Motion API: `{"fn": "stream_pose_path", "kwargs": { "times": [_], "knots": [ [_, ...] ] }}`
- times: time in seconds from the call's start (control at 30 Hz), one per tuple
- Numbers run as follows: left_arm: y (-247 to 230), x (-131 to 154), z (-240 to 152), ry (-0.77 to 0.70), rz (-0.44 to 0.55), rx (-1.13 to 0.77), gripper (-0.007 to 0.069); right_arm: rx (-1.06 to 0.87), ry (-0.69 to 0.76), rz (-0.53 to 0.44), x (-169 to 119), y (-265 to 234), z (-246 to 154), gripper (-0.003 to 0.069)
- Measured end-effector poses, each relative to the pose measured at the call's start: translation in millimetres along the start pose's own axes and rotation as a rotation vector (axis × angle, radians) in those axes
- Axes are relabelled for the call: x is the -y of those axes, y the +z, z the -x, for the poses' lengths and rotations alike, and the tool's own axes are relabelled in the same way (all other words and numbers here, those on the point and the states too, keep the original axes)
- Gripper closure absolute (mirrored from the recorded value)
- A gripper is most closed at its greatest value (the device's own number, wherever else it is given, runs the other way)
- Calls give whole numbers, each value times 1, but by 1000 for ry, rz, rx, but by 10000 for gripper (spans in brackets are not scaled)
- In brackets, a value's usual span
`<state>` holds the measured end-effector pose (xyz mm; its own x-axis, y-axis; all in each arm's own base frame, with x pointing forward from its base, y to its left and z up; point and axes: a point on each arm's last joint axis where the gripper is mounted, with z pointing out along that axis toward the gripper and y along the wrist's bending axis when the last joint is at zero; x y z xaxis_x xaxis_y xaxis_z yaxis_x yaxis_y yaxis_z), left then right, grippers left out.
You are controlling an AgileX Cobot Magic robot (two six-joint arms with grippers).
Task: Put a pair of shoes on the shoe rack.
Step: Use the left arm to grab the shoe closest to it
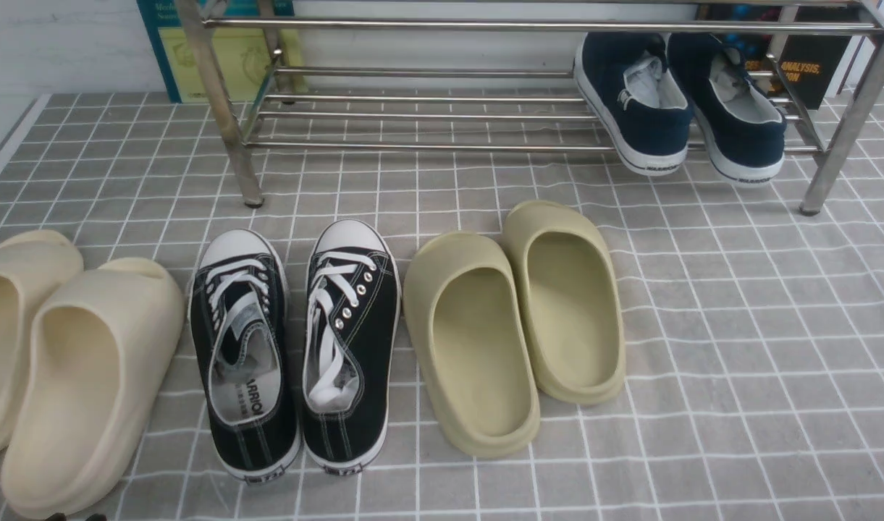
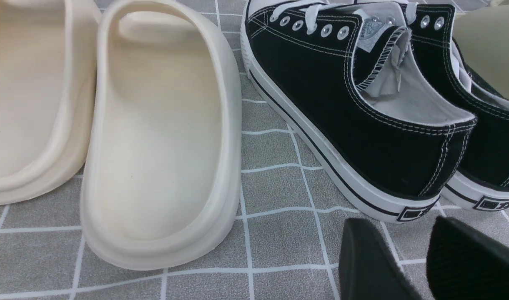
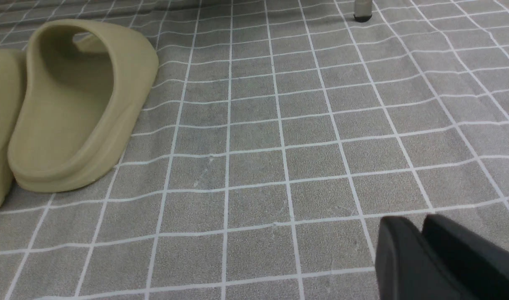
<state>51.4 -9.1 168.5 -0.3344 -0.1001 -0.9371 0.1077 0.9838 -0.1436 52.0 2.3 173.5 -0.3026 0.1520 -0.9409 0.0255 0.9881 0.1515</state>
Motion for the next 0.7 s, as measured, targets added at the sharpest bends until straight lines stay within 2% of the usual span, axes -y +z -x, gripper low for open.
{"fn": "stream_pose_path", "kwargs": {
  "times": [0.7],
  "knots": [
    [0,0,3,14,2,33,386,0,0,0,0,0,0,530]
  ]
}}
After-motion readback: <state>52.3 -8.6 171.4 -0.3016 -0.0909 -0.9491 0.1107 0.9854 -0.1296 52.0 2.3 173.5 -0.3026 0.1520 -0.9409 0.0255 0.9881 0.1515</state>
